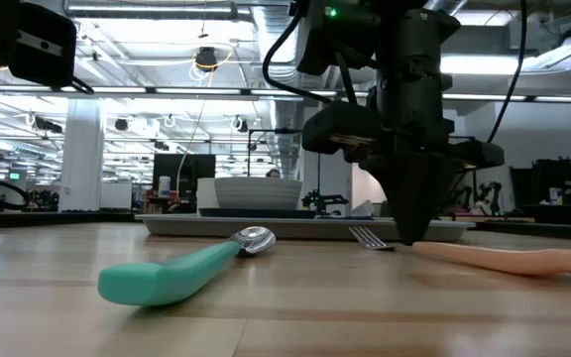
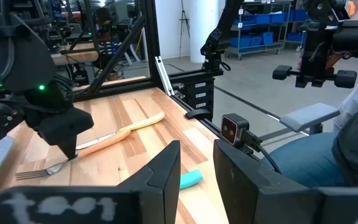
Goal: Set up tray
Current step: Put the orange fork on the blue napkin to the right of the green plate
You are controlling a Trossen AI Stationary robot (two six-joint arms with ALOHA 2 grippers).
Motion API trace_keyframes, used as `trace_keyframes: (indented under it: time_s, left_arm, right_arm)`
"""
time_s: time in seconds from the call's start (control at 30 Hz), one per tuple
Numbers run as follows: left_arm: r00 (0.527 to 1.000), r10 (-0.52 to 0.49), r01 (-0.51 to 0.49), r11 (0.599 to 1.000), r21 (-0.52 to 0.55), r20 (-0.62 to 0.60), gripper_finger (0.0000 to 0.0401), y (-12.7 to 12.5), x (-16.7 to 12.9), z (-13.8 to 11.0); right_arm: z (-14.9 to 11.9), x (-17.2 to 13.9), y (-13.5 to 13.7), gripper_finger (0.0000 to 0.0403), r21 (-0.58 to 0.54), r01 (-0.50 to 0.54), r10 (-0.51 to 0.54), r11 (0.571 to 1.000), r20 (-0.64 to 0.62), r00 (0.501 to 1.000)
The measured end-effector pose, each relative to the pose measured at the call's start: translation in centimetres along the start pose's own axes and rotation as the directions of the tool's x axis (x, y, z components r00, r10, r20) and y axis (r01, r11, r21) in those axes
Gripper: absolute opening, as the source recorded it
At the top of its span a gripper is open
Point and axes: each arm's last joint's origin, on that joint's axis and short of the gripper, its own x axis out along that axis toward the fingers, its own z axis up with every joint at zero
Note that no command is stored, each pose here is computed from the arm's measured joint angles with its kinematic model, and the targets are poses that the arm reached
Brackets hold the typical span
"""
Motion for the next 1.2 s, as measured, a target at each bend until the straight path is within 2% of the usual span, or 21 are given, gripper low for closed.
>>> trace_keyframes:
  time_s: [0.77,1.2]
  left_arm:
    - [1.0,0.0,0.0,1.0,0.0,0.0,0.0087,0.0,0.0,0.0]
    - [1.0,0.0,0.0,1.0,0.0,0.0,0.0087,0.0,0.0,0.0]
  right_arm:
    - [-0.05,0.0,0.2,0.0005,-0.021,-0.014,0.014,1.0,-0.015,1.0]
    - [-0.05,-0.01,0.21,0.0084,-0.022,-0.015,0.014,1.0,-0.015,1.0]
